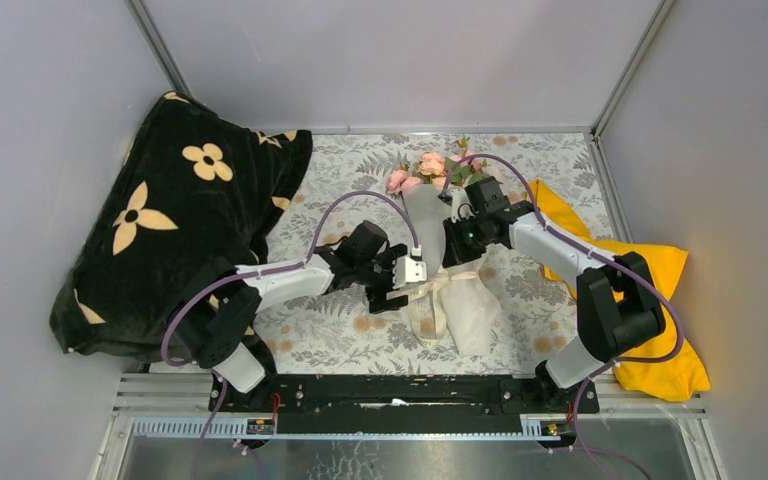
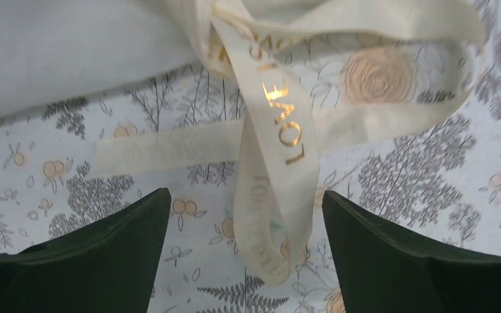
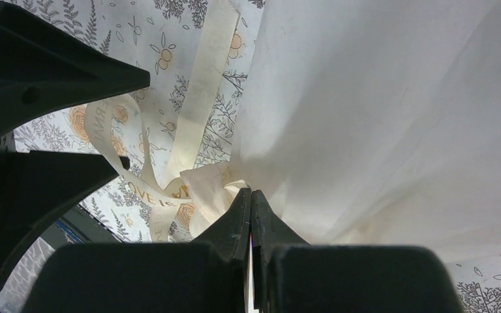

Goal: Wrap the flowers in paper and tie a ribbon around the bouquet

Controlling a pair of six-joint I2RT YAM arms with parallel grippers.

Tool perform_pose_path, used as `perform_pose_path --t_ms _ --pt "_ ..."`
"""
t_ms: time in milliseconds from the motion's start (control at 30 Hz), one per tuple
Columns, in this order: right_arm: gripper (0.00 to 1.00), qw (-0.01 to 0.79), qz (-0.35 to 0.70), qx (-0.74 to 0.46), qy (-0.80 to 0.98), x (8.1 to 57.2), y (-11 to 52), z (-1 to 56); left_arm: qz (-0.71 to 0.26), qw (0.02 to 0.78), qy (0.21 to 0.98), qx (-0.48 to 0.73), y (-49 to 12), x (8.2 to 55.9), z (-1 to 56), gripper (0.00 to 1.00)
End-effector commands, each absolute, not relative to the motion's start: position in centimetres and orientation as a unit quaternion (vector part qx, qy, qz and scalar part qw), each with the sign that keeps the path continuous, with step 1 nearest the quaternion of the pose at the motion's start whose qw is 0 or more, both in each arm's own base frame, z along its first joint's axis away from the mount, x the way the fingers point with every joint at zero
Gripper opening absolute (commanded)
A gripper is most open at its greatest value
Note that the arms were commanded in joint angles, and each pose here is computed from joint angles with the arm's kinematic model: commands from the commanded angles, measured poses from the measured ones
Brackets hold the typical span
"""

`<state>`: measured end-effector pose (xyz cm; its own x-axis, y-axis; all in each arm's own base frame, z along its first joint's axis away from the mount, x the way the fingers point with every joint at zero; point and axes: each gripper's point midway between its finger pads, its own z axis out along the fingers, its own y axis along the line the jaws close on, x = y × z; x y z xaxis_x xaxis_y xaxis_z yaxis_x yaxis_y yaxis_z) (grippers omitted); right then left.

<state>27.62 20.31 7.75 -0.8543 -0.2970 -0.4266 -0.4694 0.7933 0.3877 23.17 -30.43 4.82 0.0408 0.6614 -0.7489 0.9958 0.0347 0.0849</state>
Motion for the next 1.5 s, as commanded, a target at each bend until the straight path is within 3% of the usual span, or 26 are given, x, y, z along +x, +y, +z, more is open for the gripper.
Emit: perform_pose_path --t_ms 0,67,233,333,367,633,933,1467 --pt "0.0 0.212 0.246 -0.202 0.924 28.5 20.2 9.6 -0.195 0.266 0.64 0.694 -27.4 23.2 2.1 0.9" --pt "0.0 0.215 0.244 -0.201 0.924 28.6 20.1 9.7 -0.172 0.254 0.648 0.697 -26.6 23.7 1.2 0.81" --pt "0.0 0.237 0.226 -0.188 0.926 29.5 19.6 10.0 -0.17 0.255 0.615 0.727 -26.7 23.1 1.0 0.46" --pt "0.0 0.263 0.209 -0.173 0.926 30.4 19.0 10.8 -0.17 0.259 0.611 0.728 -26.8 23.1 1.1 0.06" --pt "0.0 0.271 0.2 -0.167 0.927 30.6 18.5 10.9 -0.167 0.264 0.613 0.725 -26.9 23.3 1.2 0.0" --pt "0.0 0.319 0.15 -0.105 0.93 31.8 14.4 11.8 -0.131 0.29 0.602 0.732 -26.5 24.6 1.5 0.0" --pt "0.0 0.341 0.227 -0.174 0.895 32.3 21.3 14.2 -0.127 0.345 0.522 0.769 -31.0 25.1 3.8 0.0" --pt "0.0 0.341 0.251 -0.189 0.886 32.4 22.5 14.5 -0.119 0.358 0.511 0.773 -32.1 25.8 4.2 0.0"
